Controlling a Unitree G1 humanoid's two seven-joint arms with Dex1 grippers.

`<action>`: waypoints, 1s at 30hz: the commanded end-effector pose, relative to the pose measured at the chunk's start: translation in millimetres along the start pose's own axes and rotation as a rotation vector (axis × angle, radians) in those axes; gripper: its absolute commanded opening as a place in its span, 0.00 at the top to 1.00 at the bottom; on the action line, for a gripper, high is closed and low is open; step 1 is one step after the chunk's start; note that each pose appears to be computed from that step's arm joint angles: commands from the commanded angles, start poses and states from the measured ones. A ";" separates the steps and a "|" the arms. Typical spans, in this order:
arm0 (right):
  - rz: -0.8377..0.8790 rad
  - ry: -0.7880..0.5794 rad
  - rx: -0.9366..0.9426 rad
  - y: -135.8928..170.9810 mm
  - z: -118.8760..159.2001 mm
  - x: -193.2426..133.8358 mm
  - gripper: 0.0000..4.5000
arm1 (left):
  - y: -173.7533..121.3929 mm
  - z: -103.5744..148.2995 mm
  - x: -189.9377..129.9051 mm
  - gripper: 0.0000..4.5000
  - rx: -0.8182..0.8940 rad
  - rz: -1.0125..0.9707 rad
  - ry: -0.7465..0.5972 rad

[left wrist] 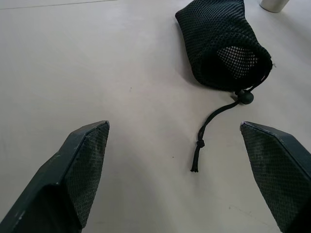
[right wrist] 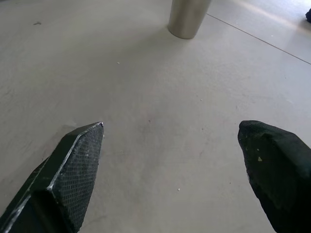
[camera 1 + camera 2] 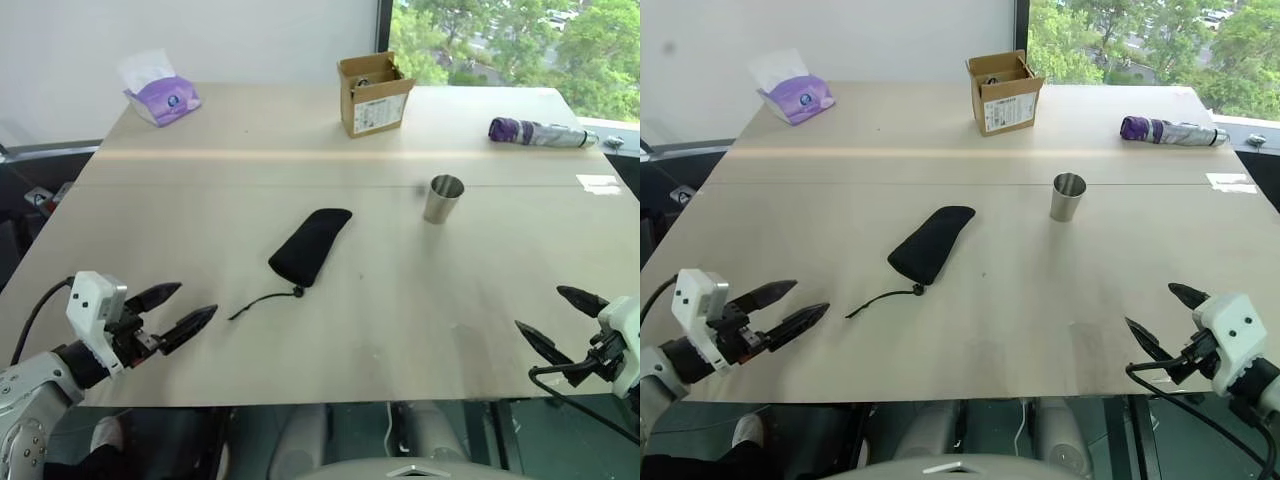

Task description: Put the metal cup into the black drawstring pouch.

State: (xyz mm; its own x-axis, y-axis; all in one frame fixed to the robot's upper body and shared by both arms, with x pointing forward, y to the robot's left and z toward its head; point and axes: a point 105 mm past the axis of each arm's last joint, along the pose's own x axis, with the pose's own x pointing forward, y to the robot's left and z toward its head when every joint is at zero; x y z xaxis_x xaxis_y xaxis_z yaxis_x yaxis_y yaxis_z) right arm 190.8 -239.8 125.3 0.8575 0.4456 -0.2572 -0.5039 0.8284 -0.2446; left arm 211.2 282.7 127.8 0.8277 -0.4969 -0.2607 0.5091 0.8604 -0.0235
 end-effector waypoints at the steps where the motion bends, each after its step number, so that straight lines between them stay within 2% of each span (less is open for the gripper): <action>1: 0.007 -0.089 -0.028 0.6 18.8 1.7 0.00 | -0.4 17.3 6.2 0.01 0.055 -0.013 -0.049; 3: 0.069 -0.184 -0.032 10.5 37.5 9.7 0.00 | -6.6 30.0 19.7 0.01 0.116 -0.053 -0.076; 5: 0.142 -0.269 -0.114 23.3 54.9 12.5 0.00 | -10.9 40.9 27.8 0.01 0.179 -0.075 -0.096; 10: 0.344 -0.374 -0.160 49.5 76.1 12.7 0.00 | -15.2 63.2 42.5 0.01 0.353 -0.106 -0.119; 15: 0.491 -0.394 -0.152 65.5 81.0 7.6 0.00 | -33.4 64.0 66.7 0.01 0.751 -0.170 -0.034; 18: 0.495 -0.387 -0.151 67.5 77.6 3.0 0.00 | -46.5 53.3 78.9 0.01 0.899 -0.264 0.001; 21: 0.477 -0.386 -0.153 68.4 76.2 0.9 0.00 | -46.1 48.7 89.6 0.01 1.063 -0.226 0.012; 27: 0.415 -0.384 -0.150 68.0 75.1 0.3 0.00 | -48.3 48.1 113.0 0.01 1.184 -0.250 -0.016; 30: 0.380 -0.361 -0.149 67.6 74.0 5.0 0.00 | -46.2 45.0 119.0 0.19 1.223 -0.282 0.001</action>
State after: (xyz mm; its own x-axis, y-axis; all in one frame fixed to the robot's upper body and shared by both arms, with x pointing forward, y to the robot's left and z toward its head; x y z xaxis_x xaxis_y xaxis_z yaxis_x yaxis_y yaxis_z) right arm 169.8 -161.1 169.9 0.5758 0.8168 -0.0358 -0.7860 0.5410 -0.2993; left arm 296.9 181.0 139.9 0.6650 -0.6374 -0.3891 0.5684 0.0940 0.8174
